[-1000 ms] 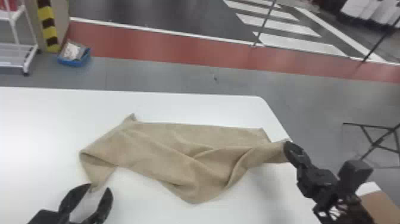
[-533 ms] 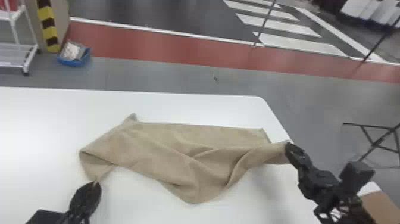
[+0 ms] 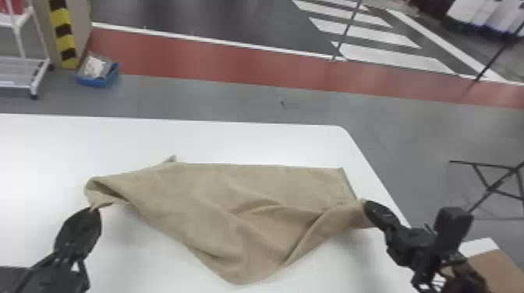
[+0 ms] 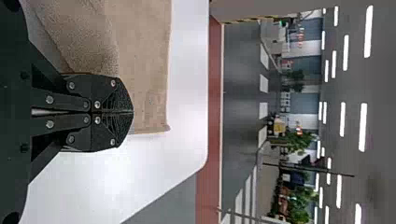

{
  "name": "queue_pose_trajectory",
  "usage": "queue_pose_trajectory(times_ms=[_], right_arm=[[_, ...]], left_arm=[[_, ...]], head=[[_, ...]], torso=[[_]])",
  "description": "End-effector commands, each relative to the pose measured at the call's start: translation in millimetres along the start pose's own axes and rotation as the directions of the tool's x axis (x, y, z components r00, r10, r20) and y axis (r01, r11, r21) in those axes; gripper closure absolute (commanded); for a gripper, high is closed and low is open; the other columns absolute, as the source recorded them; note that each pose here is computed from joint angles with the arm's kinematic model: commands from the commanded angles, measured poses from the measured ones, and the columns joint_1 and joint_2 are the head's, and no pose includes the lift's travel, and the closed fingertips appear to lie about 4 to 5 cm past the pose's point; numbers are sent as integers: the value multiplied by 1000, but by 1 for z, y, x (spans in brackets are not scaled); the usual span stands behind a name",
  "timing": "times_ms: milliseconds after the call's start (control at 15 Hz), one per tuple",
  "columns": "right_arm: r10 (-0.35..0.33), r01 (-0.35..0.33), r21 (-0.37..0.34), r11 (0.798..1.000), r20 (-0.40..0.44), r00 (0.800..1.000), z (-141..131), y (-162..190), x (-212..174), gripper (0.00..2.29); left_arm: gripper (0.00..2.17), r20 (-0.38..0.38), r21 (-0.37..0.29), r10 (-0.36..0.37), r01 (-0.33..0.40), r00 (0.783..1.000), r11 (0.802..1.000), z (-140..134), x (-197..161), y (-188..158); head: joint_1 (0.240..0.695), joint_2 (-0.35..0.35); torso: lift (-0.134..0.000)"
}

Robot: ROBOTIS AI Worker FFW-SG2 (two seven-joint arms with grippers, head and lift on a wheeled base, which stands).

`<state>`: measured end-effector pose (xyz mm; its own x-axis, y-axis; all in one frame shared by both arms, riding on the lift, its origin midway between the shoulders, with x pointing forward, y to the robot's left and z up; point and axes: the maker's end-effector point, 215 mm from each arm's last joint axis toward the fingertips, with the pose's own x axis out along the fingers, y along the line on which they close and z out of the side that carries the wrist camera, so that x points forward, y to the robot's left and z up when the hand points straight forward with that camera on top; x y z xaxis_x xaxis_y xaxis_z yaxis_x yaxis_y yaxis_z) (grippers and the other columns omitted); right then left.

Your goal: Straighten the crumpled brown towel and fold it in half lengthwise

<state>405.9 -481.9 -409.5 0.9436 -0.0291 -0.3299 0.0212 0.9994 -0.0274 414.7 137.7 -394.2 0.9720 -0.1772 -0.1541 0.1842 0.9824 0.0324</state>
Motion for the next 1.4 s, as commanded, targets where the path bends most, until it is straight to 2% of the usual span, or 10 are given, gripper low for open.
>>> queue_pose_trajectory(times_ms=[0,67,200,400,600,867,1000,1200,1333], right_arm=[[18,-18,-7,1000,-45,999,-19,6,3,549],[17,-18,-11,1000,-43,999,-20,6,2,56],[-1,1,-18,1000,-45,999,-20,-1,-1,2],[-43,42,-23,999,-40,998,-19,-21,-5,53],[-47,45,-24,999,-45,998,-20,-26,1,63],[-24,23,-23,999,-52,998,-18,-21,15,73],[8,-9,-7,1000,-80,997,-18,-14,23,124],[45,-44,9,999,-135,990,-27,-3,29,458],[73,-71,19,997,-155,985,-33,4,29,593]], left_arm=[[1382,22,-4,5,-5,1000,1000,14,-5,3],[1382,22,-4,3,-3,1000,1000,14,-6,1],[1382,20,-2,1,0,1000,1000,13,-7,-1],[1382,21,2,-7,6,1000,1000,14,-9,-3],[1382,21,9,-14,14,1000,1000,15,-12,-9],[1382,24,16,-21,21,1000,1000,16,-16,-14],[1382,21,23,-24,23,1000,999,14,-18,-16],[1382,19,27,-29,29,999,999,13,-21,-20],[1382,21,27,-22,21,1000,999,14,-20,-17]], head=[[695,-350],[695,-350],[695,-350],[695,-350],[695,-350],[695,-350],[695,-350],[695,-350],[695,-350]], torso=[[-124],[-124],[-124],[-124],[-124],[-124],[-124],[-124],[-124]])
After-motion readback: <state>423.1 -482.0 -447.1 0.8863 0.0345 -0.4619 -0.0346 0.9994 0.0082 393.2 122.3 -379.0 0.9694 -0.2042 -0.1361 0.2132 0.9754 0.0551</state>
